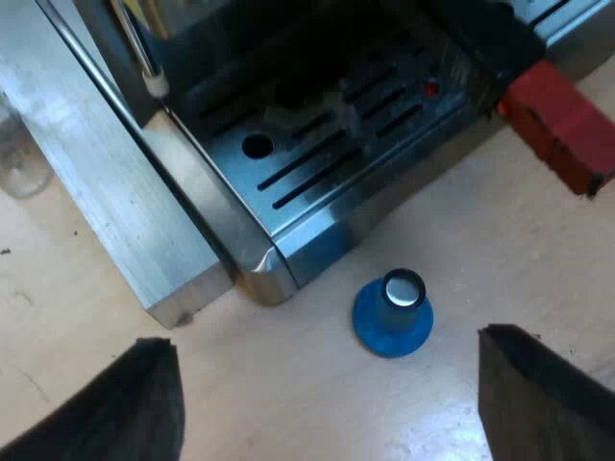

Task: Put the handle in the coffee machine

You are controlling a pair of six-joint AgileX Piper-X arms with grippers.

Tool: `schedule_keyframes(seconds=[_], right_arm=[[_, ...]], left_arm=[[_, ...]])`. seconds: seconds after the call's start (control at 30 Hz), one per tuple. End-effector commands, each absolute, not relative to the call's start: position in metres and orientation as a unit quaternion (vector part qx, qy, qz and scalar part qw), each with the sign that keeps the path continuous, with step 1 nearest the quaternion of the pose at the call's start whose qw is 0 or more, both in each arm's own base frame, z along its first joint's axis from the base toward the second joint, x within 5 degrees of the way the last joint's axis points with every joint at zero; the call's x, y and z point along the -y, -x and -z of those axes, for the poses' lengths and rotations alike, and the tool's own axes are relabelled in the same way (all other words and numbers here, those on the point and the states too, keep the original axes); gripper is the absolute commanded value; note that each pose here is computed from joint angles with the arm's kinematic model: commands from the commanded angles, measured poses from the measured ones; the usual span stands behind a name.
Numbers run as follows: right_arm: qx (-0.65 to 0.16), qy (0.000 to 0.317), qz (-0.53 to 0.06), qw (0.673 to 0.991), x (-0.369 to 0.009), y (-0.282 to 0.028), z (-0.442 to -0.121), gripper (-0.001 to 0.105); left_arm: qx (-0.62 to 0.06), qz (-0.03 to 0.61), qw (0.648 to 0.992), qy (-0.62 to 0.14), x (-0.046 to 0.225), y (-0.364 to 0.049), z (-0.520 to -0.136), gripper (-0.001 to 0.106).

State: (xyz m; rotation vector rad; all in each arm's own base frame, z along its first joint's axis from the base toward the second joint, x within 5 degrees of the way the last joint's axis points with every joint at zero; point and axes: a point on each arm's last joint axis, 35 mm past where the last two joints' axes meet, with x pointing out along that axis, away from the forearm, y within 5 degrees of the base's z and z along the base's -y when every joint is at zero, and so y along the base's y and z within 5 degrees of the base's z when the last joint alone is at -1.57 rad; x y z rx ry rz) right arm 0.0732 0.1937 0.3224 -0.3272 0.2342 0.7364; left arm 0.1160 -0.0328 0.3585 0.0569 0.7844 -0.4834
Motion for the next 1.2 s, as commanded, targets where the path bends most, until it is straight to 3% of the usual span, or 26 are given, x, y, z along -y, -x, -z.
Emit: schedule_keyframes(seconds=[0.03,0.23,0.27,0.4,0.6,0.8,1.2], right_arm=[[-0.126,0.16,-0.366,0.908,-0.189,-0.077,-0.334,0.074],[-0.149,0.141,-0.38,0.902,-0.182,-0.091,-0.351,0.074],[-0.161,0.121,-0.37,0.907,-0.169,-0.109,-0.37,0.074],[-0.174,0.094,-0.356,0.913,-0.15,-0.129,-0.388,0.074],[-0.193,0.073,-0.32,0.925,-0.124,-0.147,-0.403,0.074],[-0.22,0.054,-0.277,0.934,-0.094,-0.16,-0.403,0.074],[-0.29,0.054,-0.155,0.943,-0.043,-0.17,-0.39,0.074]], left_arm=[[-0.355,0.231,0.905,-0.025,0.032,-0.115,-0.37,0.066],[-0.281,0.232,0.931,-0.022,0.032,-0.114,-0.405,0.066],[-0.27,0.231,0.934,-0.02,0.032,-0.113,-0.411,0.066],[-0.234,0.222,0.947,-0.007,0.03,-0.108,-0.432,0.066],[-0.206,0.222,0.953,-0.006,0.029,-0.101,-0.451,0.066],[-0.207,0.212,0.955,-0.001,0.026,-0.1,-0.453,0.066],[-0.202,0.122,0.972,0.019,0.008,-0.087,-0.453,0.066]])
